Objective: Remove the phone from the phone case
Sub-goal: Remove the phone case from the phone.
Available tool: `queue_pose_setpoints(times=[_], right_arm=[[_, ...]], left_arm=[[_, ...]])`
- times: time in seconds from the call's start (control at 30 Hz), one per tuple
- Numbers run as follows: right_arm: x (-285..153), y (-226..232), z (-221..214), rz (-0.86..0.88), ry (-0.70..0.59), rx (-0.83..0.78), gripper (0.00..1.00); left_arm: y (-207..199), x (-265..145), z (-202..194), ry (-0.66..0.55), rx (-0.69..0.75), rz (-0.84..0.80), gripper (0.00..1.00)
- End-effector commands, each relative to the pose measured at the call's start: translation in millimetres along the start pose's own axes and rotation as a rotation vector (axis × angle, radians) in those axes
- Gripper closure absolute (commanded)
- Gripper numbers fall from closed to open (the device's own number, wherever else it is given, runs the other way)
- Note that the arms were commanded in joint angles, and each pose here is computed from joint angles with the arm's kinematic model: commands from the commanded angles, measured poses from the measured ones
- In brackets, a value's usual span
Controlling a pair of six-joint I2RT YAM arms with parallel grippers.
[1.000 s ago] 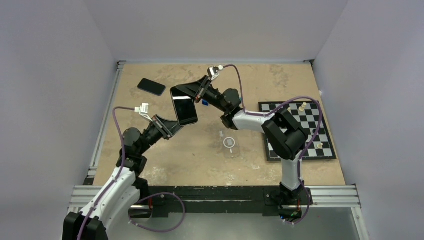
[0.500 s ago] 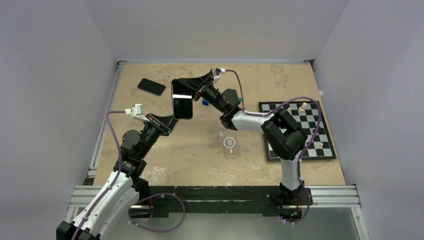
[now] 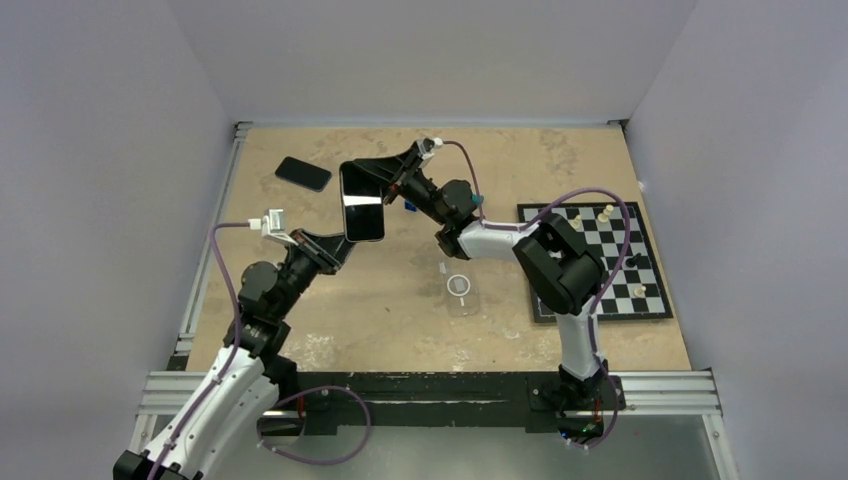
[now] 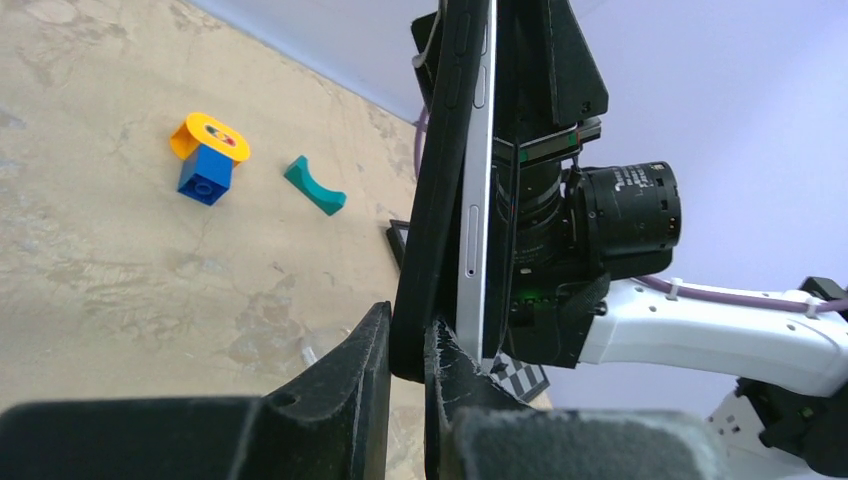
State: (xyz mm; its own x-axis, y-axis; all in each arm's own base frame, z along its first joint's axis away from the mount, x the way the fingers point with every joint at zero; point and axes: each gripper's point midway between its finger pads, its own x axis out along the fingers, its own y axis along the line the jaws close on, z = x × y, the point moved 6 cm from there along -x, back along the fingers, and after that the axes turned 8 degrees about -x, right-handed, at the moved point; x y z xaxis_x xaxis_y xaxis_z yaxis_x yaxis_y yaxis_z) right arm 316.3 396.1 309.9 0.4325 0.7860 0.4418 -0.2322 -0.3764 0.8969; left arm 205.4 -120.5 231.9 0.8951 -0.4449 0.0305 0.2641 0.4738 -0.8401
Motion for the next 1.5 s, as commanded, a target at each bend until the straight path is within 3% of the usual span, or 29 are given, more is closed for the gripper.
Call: queue_pose_setpoints(times=[0.0,0.17,0.3,0.43,0.5,0.57,0.63,0.73,0.8,0.87,0.97,1.17,1.3,1.33,1.47], right_arm=[[-15.7,109.2,-57.6,0.326,0.324,0.145,1.0],[-29.7,98.7,-65.5,0.35,0.32,0.195,1.0],[-24.9,105.1,-76.6,0.369,0.339,0.199,1.0],[-15.9,107.9,-85.3,0.369,0.349,0.206,1.0],[-10.8,107.3,-87.7,0.355,0.347,0.193,1.0],[-5.2,107.1,-89.3,0.34,0.349,0.176,1.0],[-0.8,112.1,-90.7,0.34,0.348,0.168,1.0],[6.5,120.4,-89.0,0.321,0.324,0.177,1.0],[6.9,126.2,-85.4,0.341,0.311,0.224,1.0],[7.5,130.5,-79.0,0.357,0.289,0.277,1.0],[9.5,137.4,-68.2,0.39,0.274,0.323,1.0],[-6.4,142.8,-46.1,0.395,0.237,0.306,1.0],[-14.2,121.2,-40.0,0.322,0.232,0.194,1.0],[-16.9,113.1,-39.1,0.313,0.24,0.179,1.0],[-30.5,88.5,-29.9,0.294,0.254,0.114,1.0]], left_arm=[[49.7,-3.6,-19.9,0.098,-0.071,0.213,0.97],[9.6,2.8,-36.3,0.258,-0.269,-0.127,0.65],[5.8,12.1,-45.0,0.375,-0.286,-0.182,0.56],[10.8,20.0,-44.9,0.351,-0.296,-0.182,0.62],[11.9,23.8,-43.9,0.339,-0.278,-0.177,0.73],[18.7,28.8,-43.5,0.325,-0.25,-0.133,0.91],[34.5,31.7,-38.3,0.242,-0.166,-0.024,1.0],[76.4,20.9,-20.6,-0.016,0.103,0.336,1.0],[86.3,10.3,1.3,-0.232,0.26,0.455,1.0],[85.5,6.5,16.5,-0.303,0.351,0.519,1.0],[81.7,6.5,28.4,-0.348,0.444,0.535,1.0],[78.9,3.4,30.6,-0.369,0.438,0.517,1.0],[53.1,13.6,9.7,-0.199,0.317,0.337,1.0],[43.3,14.3,2.1,-0.126,0.268,0.292,0.93],[18.8,-5.6,-32.3,0.153,0.062,0.174,0.49]])
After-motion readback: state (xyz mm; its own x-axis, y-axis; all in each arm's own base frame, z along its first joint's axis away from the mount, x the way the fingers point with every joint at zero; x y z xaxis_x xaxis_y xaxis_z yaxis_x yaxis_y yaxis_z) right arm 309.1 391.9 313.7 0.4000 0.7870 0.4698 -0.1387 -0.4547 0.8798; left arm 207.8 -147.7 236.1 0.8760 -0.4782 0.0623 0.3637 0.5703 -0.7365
